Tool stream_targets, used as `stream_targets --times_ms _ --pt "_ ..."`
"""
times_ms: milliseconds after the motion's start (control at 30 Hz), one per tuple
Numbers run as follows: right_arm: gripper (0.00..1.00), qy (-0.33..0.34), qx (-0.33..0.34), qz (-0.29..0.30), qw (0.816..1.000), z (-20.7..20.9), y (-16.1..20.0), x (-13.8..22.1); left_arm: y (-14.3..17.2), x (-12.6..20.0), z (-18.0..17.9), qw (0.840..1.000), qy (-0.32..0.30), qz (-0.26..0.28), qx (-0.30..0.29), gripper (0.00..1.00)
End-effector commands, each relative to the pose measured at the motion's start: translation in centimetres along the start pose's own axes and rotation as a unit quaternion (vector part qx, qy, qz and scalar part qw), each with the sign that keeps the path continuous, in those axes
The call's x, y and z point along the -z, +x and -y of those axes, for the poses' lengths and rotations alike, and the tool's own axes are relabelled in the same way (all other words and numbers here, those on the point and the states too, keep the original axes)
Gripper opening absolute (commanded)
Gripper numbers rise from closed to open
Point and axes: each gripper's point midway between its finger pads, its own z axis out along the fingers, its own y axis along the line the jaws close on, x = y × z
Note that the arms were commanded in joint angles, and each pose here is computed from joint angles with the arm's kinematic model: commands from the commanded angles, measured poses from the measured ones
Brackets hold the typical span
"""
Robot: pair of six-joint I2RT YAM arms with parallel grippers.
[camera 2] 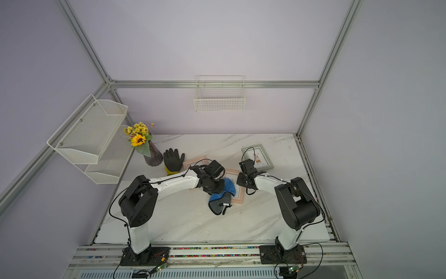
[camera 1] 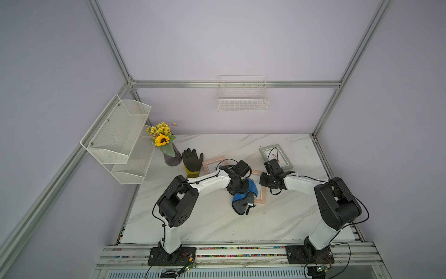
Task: Wipe the picture frame with a cloth
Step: Wipe the dirt from the picture frame.
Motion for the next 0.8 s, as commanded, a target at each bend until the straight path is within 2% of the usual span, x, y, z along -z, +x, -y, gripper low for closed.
stream_targets --times_ms 0,100,167,267,400,500,567,767 --pt "0.28 0.036 0.003 -0.021 0.999 1.8 1.3 -0.2 1.7 -0.9 3.9 0.999 0.036 -0.033 -0.018 0.02" --pt "0.28 0.035 0.002 -0.021 0.999 1.8 1.2 -0.2 2.3 -1.5 6.0 0.995 0.083 -0.058 -0.011 0.02" --pt "0.28 0.033 0.003 -0.020 0.999 1.6 1.1 -0.1 2.2 -1.3 5.9 0.995 0.080 -0.057 -0.011 0.02" --pt "0.28 0.031 0.003 -0.018 0.999 1.6 1.1 0.1 1.6 -0.8 2.6 0.999 0.029 -0.045 -0.007 0.02" --pt "0.28 0.030 0.002 -0.017 0.999 1.7 1.1 0.2 1.2 -0.4 -2.6 0.999 0.005 -0.046 0.029 0.02" --pt "0.28 0.033 0.004 -0.019 0.999 1.8 1.3 0.1 1.4 -0.4 -4.5 0.998 -0.021 -0.045 0.027 0.02" --pt "0.28 0.033 0.003 -0.019 0.999 1.8 1.3 0.1 1.5 -0.9 -3.8 0.998 -0.005 -0.054 0.031 0.02" --pt "0.28 0.034 0.003 -0.017 0.999 1.8 1.1 0.2 1.1 -2.0 2.4 0.997 0.051 -0.055 0.000 0.02"
